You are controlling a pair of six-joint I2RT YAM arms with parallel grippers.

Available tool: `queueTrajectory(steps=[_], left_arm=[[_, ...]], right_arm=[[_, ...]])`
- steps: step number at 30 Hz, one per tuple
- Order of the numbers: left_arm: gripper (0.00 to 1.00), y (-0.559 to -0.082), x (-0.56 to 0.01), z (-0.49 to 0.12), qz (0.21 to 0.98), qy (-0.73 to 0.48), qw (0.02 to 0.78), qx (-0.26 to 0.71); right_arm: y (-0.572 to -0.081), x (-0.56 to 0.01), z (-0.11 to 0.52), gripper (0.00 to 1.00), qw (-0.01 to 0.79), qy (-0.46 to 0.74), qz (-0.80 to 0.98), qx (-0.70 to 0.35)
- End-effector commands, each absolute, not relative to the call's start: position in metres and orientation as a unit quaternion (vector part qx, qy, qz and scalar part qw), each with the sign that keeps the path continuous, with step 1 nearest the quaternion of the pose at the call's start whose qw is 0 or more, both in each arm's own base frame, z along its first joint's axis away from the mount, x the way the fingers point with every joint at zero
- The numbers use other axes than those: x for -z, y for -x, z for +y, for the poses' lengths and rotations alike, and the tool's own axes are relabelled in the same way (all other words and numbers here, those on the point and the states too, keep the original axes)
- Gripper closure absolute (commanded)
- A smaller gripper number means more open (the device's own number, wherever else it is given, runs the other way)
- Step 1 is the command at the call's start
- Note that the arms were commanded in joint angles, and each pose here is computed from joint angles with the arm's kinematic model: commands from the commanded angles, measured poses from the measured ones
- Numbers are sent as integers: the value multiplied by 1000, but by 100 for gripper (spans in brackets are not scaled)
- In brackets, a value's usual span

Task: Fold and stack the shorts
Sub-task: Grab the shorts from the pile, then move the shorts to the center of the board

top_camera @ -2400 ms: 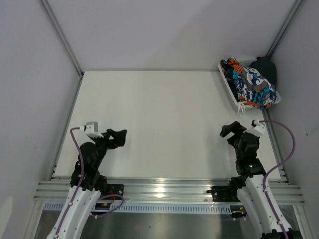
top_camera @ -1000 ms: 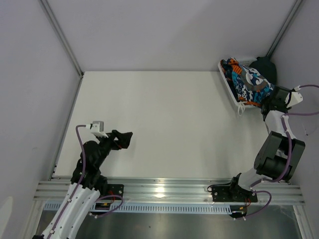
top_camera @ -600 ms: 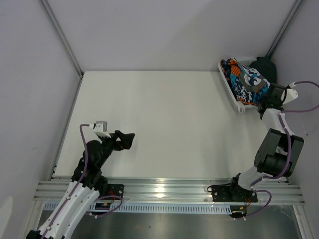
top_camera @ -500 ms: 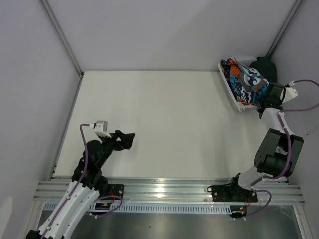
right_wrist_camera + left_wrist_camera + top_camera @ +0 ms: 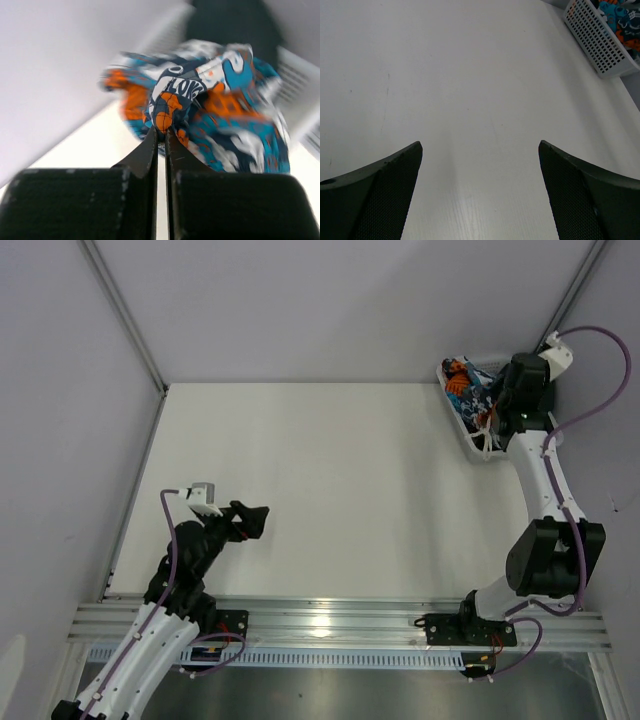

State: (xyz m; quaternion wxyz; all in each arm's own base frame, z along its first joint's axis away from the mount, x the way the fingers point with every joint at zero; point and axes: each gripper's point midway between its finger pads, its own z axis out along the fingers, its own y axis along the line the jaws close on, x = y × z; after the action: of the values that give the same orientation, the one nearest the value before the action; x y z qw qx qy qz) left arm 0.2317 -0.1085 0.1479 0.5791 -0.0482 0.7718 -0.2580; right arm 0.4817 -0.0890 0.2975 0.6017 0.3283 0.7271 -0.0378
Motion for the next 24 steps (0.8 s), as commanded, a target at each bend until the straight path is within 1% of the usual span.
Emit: queueTrajectory(steps=[1, 4, 6, 7, 8, 9, 10, 11, 12, 13, 16, 18, 22, 24], left_arm=[[1, -236, -173, -110, 751, 40, 605, 261], [1, -236, -172, -110, 752, 40, 604, 260], [1, -237, -172, -110, 752, 40, 605, 260], [1, -237, -172, -109, 752, 42, 605, 258], [1, -237, -171, -109, 753, 42, 605, 257], [1, -237, -172, -108, 752, 43, 605, 256], [1, -237, -172, -108, 752, 43, 606, 255], [1, -237, -173, -107, 751, 42, 608, 255], [1, -238, -175, -107, 749, 42, 609, 255], [1, -237, -176, -108, 748, 40, 611, 257], [1, -236, -186, -111, 737, 33, 619, 269], [1, -232, -196, -120, 728, 23, 618, 296], [1, -223, -221, -129, 704, 18, 623, 340], [1, -215, -239, -134, 691, 16, 624, 366]], right_arm=[[-467, -412, -40, 100, 692, -229, 684, -19], [-444, -470, 15, 100, 720, -140, 672, -99], [-420, -499, 48, 100, 727, -79, 665, -150], [-405, -522, 59, 100, 737, -58, 651, -169], [-390, -535, 83, 100, 736, -20, 646, -201], [-375, -543, 93, 100, 733, -3, 646, -216], [-358, -566, 102, 100, 742, 14, 629, -231], [-343, -574, 123, 100, 736, 45, 624, -259], [-335, -572, 131, 100, 724, 57, 633, -268], [-320, -590, 136, 100, 731, 67, 618, -279], [-287, -601, 160, 100, 719, 100, 608, -320], [-263, -611, 172, 100, 712, 125, 597, -348], [-231, -626, 173, 100, 707, 130, 584, -377], [-231, -616, 174, 100, 691, 116, 600, -386]])
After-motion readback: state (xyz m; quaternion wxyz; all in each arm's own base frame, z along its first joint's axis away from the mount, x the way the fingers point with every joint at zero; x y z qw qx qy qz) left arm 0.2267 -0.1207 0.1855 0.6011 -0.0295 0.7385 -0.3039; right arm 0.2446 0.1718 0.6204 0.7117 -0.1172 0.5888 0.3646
